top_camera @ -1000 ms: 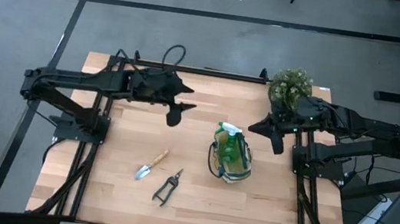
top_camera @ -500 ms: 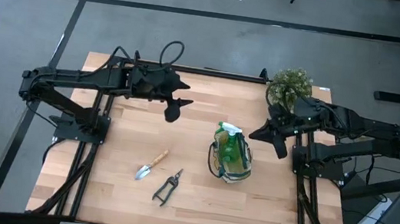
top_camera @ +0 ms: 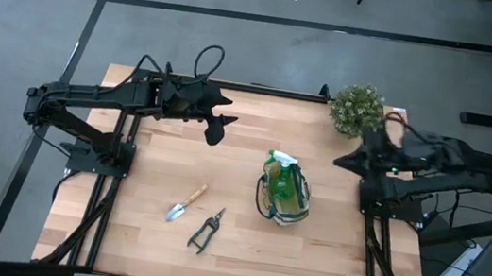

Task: Pick & Place Garden tools in Gardening bag
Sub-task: Put the trowel into the gardening bag

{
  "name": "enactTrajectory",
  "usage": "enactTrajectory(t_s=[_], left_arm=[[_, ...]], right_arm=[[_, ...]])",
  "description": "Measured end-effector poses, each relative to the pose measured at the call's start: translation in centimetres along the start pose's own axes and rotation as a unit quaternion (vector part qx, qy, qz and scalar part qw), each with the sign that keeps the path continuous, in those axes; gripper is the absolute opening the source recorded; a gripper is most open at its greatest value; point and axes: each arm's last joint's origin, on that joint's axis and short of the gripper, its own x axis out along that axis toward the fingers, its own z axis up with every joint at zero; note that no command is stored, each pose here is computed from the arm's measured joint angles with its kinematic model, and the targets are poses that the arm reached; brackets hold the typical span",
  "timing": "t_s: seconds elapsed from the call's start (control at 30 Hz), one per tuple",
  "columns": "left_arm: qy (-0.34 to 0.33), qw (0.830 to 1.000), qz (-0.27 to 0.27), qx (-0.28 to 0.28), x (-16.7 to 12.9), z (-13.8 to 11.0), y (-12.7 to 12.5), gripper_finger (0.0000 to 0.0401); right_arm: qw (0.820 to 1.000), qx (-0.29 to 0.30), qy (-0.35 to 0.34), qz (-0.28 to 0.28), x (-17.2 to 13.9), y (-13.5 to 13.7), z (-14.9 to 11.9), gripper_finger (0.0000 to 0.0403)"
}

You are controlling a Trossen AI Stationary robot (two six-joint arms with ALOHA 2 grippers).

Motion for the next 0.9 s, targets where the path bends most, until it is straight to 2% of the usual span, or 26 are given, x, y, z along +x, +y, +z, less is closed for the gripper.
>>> enactTrajectory(t_s=[0.17,0.37,0.6,0.7,0.9], left_arm=[[-0.002,1.000,0.002,-0.001,0.0,0.0,0.0,0.0249],[0.002,1.000,0.002,-0.002,0.2,-0.1,0.0,0.0249],[0.013,1.000,-0.019,-0.009,0.6,-0.3,-0.3,0.0249],[0.018,0.999,-0.032,-0.016,0.6,-0.3,-0.4,0.0249],[0.036,0.997,-0.055,-0.040,0.6,-0.6,-0.5,0.0249]], right_arm=[[0.998,-0.027,-0.053,0.013,-1.2,-0.7,-2.2,0.0012],[0.991,-0.027,-0.120,0.045,-0.1,-1.6,-5.3,0.0012],[0.968,-0.076,-0.184,0.153,2.6,-2.0,-8.8,0.0012],[0.961,-0.081,-0.202,0.172,3.2,-2.2,-9.9,0.0012],[0.961,-0.079,-0.200,0.173,3.9,-2.7,-11.5,0.0012]])
